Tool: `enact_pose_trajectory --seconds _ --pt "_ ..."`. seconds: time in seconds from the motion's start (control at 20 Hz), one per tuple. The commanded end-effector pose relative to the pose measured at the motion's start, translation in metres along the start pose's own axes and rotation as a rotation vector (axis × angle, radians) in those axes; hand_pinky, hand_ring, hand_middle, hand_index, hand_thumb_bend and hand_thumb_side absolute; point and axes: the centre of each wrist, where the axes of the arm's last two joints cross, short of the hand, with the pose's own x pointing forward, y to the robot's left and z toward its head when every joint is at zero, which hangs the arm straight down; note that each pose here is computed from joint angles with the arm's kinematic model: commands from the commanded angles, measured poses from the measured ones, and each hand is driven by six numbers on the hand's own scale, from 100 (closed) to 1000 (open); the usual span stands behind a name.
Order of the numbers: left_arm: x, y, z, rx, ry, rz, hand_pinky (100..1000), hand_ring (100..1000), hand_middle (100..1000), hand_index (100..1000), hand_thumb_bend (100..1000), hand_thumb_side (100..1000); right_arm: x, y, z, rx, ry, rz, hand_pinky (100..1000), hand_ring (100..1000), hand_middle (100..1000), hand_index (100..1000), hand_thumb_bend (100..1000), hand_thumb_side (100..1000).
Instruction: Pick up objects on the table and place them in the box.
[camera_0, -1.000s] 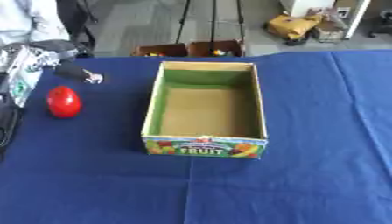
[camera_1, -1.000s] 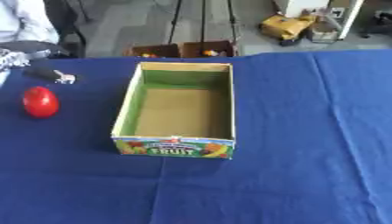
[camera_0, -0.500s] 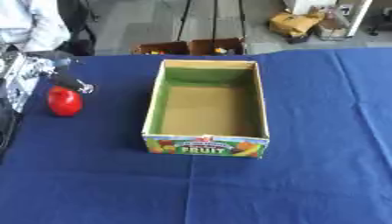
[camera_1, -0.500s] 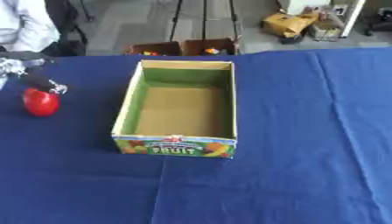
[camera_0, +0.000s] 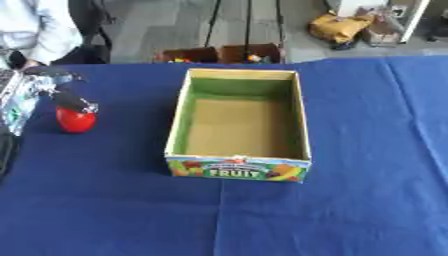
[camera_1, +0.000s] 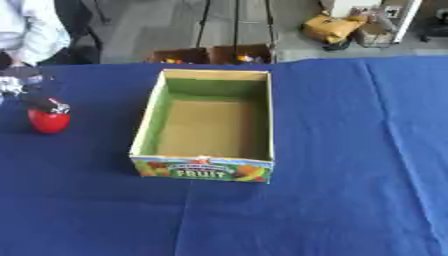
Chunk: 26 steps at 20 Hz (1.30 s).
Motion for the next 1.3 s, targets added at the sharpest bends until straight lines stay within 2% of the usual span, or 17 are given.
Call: enact_pose_trajectory --seconds 0.05,0.7,0.95,1.15,1.3 --pt "-0.018 0.014 0.008 0.032 0.045 0.015 800 911 1000 1000 398 608 0.002 -0.002 -0.009 -0.021 -0.047 -0.009 694 756 752 854 100 932" --pt "-0.027 0.000 0.002 0.016 0.087 0.045 718 854 991 1000 421 629 0.002 -0.002 -0.008 -0.035 -0.036 0.000 697 755 744 850 100 928" --pt "-0.027 -0.002 0.001 0.068 0.068 0.044 632 795 936 1000 394 618 0.002 -0.001 -0.008 -0.038 -0.032 0.003 698 754 741 847 100 927" --pt "-0.028 0.000 0.001 0.083 0.057 0.064 601 769 926 1000 351 618 0.003 -0.001 -0.007 -0.033 -0.030 0.003 698 753 739 846 100 928" --pt "-0.030 0.012 0.005 0.075 0.044 0.109 632 800 941 1000 341 658 0.003 0.000 -0.008 -0.027 -0.032 0.002 698 753 738 846 100 929"
